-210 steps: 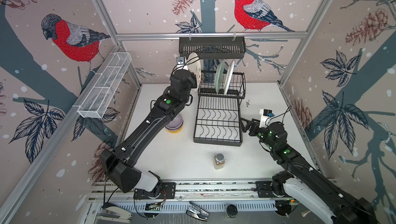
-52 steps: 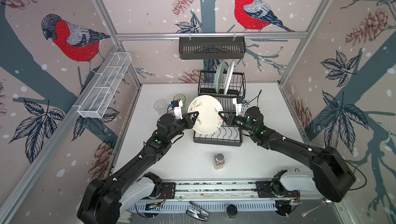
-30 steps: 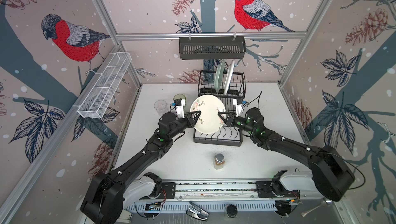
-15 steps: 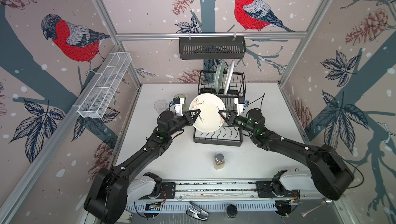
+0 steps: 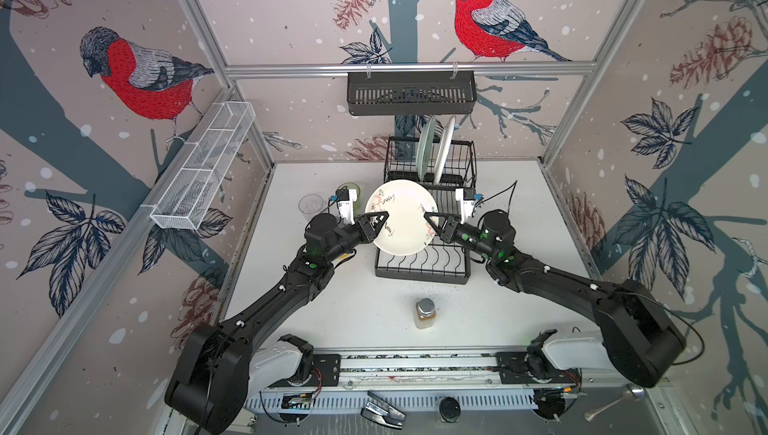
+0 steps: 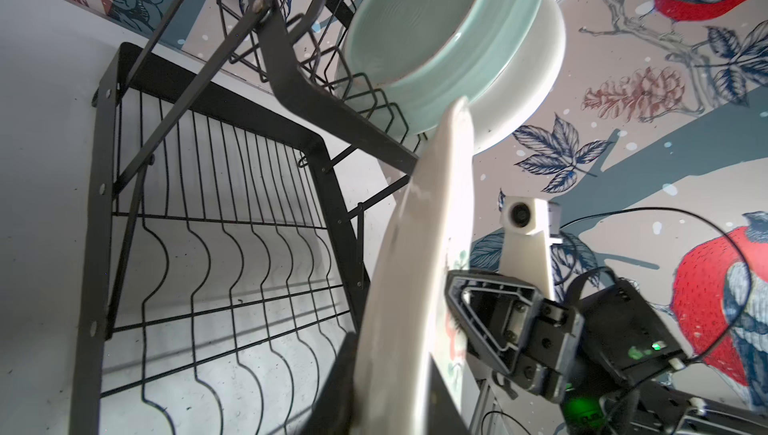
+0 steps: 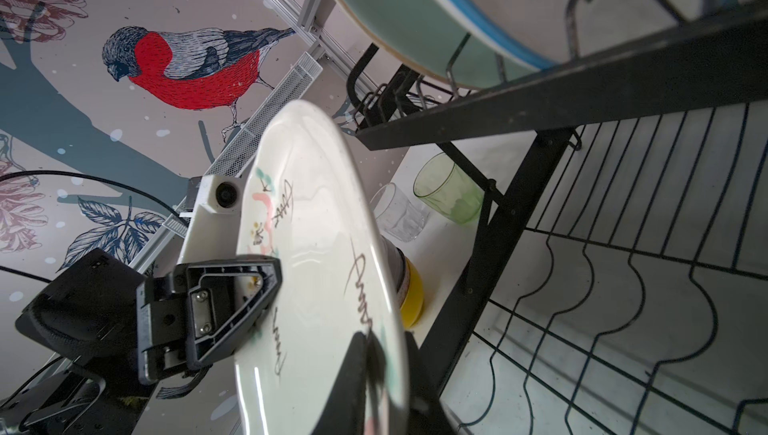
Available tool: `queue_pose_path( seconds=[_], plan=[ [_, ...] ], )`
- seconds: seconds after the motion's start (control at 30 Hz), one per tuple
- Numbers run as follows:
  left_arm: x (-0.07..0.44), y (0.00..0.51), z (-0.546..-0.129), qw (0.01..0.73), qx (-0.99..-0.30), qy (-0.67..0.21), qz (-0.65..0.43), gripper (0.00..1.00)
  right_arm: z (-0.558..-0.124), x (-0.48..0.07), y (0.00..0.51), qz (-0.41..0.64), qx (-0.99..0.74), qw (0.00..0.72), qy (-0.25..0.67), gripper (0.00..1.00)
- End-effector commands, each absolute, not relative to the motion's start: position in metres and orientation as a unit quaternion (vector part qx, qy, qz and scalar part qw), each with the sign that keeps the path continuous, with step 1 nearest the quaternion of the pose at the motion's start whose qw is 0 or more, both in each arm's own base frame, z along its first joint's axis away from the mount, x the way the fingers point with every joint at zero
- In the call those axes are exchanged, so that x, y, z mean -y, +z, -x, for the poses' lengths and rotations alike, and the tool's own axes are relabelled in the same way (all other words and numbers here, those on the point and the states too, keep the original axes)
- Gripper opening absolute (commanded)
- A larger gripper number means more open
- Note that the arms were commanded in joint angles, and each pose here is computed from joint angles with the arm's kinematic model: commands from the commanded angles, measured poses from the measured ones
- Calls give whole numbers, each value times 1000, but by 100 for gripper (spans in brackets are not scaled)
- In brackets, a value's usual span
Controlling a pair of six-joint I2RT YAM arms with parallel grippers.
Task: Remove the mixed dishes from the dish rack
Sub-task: 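Hold the white floral plate with both grippers and tilt it flat over the rack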
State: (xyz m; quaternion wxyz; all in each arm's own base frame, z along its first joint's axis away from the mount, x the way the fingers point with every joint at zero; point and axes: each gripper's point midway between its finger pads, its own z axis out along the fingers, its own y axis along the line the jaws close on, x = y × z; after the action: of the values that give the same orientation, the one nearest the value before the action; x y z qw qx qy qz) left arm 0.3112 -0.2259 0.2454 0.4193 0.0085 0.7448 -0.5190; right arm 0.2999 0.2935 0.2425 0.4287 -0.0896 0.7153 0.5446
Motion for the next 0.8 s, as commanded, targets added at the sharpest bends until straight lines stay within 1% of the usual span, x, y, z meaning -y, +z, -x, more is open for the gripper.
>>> queue_pose_path(
  seconds=[0.0,0.03,0.07,0.13,0.33,0.77],
  plan=[
    [235,260,-305,424,-723,-543,-45,47,-272,-307,258,159,-677,405,593,0],
    [234,258,-306,420,-727,-542,-42,60,-273,-304,258,153,-676,407,595,0],
    [233,256,-308,418,-730,-539,-38,75,-274,-302,257,145,-675,408,597,0],
    [229,253,-310,417,-736,-532,-30,97,-277,-297,254,132,-678,408,596,0],
    [216,255,-315,434,-739,-515,-12,98,-284,-292,246,113,-686,402,596,0],
    [207,249,-320,451,-750,-484,-3,97,-294,-287,241,90,-691,393,600,0]
  ],
)
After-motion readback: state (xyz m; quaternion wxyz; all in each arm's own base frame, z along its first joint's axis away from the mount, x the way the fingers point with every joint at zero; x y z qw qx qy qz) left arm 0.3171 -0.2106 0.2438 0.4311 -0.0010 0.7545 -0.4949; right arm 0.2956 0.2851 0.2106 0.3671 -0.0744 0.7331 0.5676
